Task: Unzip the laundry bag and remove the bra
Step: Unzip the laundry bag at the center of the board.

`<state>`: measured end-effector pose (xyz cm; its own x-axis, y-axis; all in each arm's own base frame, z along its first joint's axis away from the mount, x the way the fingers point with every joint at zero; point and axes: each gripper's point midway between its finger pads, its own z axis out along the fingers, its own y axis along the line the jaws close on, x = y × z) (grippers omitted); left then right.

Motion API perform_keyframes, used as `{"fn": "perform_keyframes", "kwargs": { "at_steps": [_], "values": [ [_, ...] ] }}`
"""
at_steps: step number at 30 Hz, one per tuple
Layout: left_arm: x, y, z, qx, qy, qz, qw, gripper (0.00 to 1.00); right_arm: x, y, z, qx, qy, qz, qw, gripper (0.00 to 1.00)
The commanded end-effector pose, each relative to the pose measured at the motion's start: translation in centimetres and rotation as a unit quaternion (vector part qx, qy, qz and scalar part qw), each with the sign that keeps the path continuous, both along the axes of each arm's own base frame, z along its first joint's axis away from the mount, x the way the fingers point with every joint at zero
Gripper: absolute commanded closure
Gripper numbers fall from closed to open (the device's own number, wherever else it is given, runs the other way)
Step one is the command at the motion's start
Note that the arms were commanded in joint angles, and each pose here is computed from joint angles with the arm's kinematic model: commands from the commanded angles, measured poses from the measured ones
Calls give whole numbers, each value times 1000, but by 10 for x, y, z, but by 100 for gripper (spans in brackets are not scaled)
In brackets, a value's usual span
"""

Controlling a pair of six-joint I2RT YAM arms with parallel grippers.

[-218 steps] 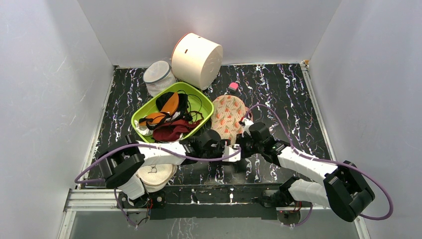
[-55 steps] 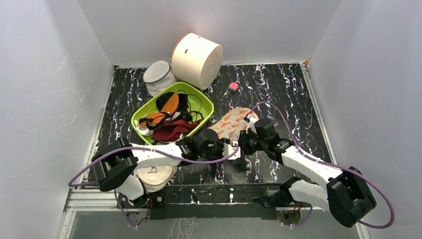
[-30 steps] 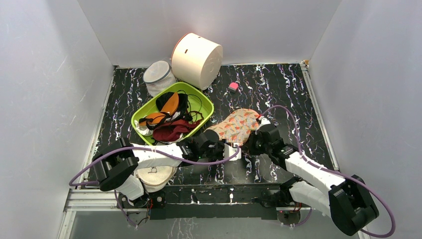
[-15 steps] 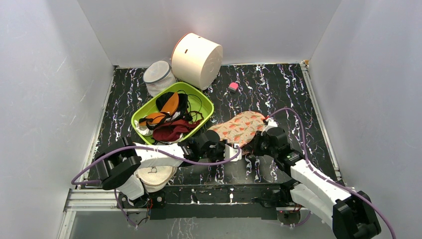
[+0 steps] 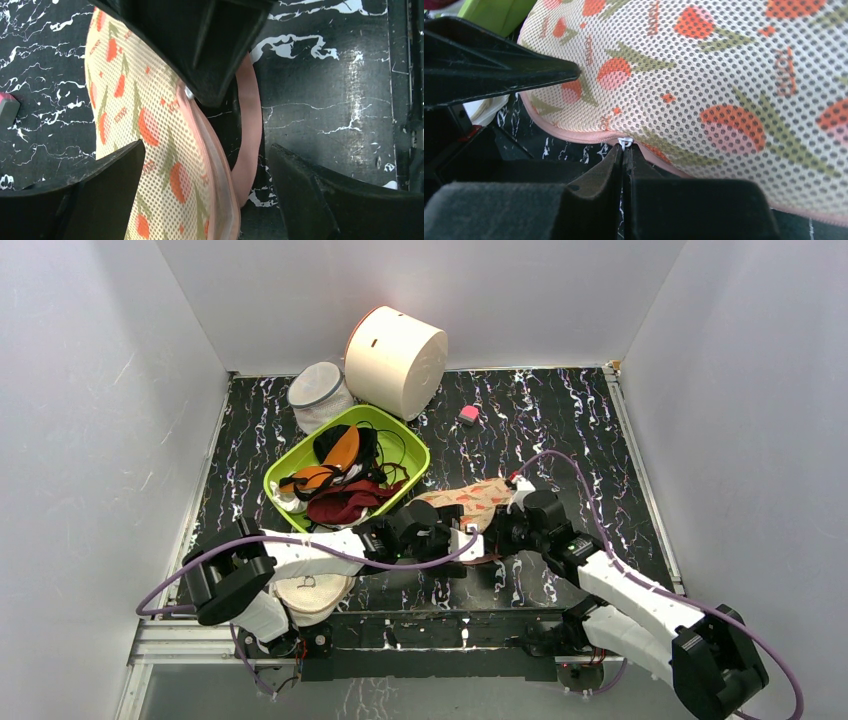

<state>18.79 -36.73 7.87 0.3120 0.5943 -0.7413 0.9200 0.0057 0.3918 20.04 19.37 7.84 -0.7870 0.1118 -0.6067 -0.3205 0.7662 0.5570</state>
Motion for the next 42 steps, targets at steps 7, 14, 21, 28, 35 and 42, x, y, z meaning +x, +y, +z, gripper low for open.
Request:
{"fn": "perform_keyframes", "kwargs": {
  "at_steps": [7, 14, 21, 28, 35, 42],
  "values": [
    [17, -3, -6, 16, -23, 34, 999, 23, 6, 25, 37, 40, -47, 30, 998, 100],
    [33, 10, -5, 37, -75, 59, 995, 41, 6, 22, 37, 37, -53, 24, 998, 100],
    [36, 11, 12, 19, -92, 66, 993, 71, 9, 12, 33, 12, -52, 0, 999, 100],
    [34, 11, 14, 13, -94, 58, 994, 94, 28, -19, 16, -39, -31, -93, 994, 100],
    [39, 14, 5, 28, -108, 63, 992, 100, 50, -61, 4, -67, 3, -181, 981, 100],
    [37, 13, 7, 31, -103, 59, 992, 99, 49, -54, 16, -40, -16, -143, 989, 100]
  ]
}}
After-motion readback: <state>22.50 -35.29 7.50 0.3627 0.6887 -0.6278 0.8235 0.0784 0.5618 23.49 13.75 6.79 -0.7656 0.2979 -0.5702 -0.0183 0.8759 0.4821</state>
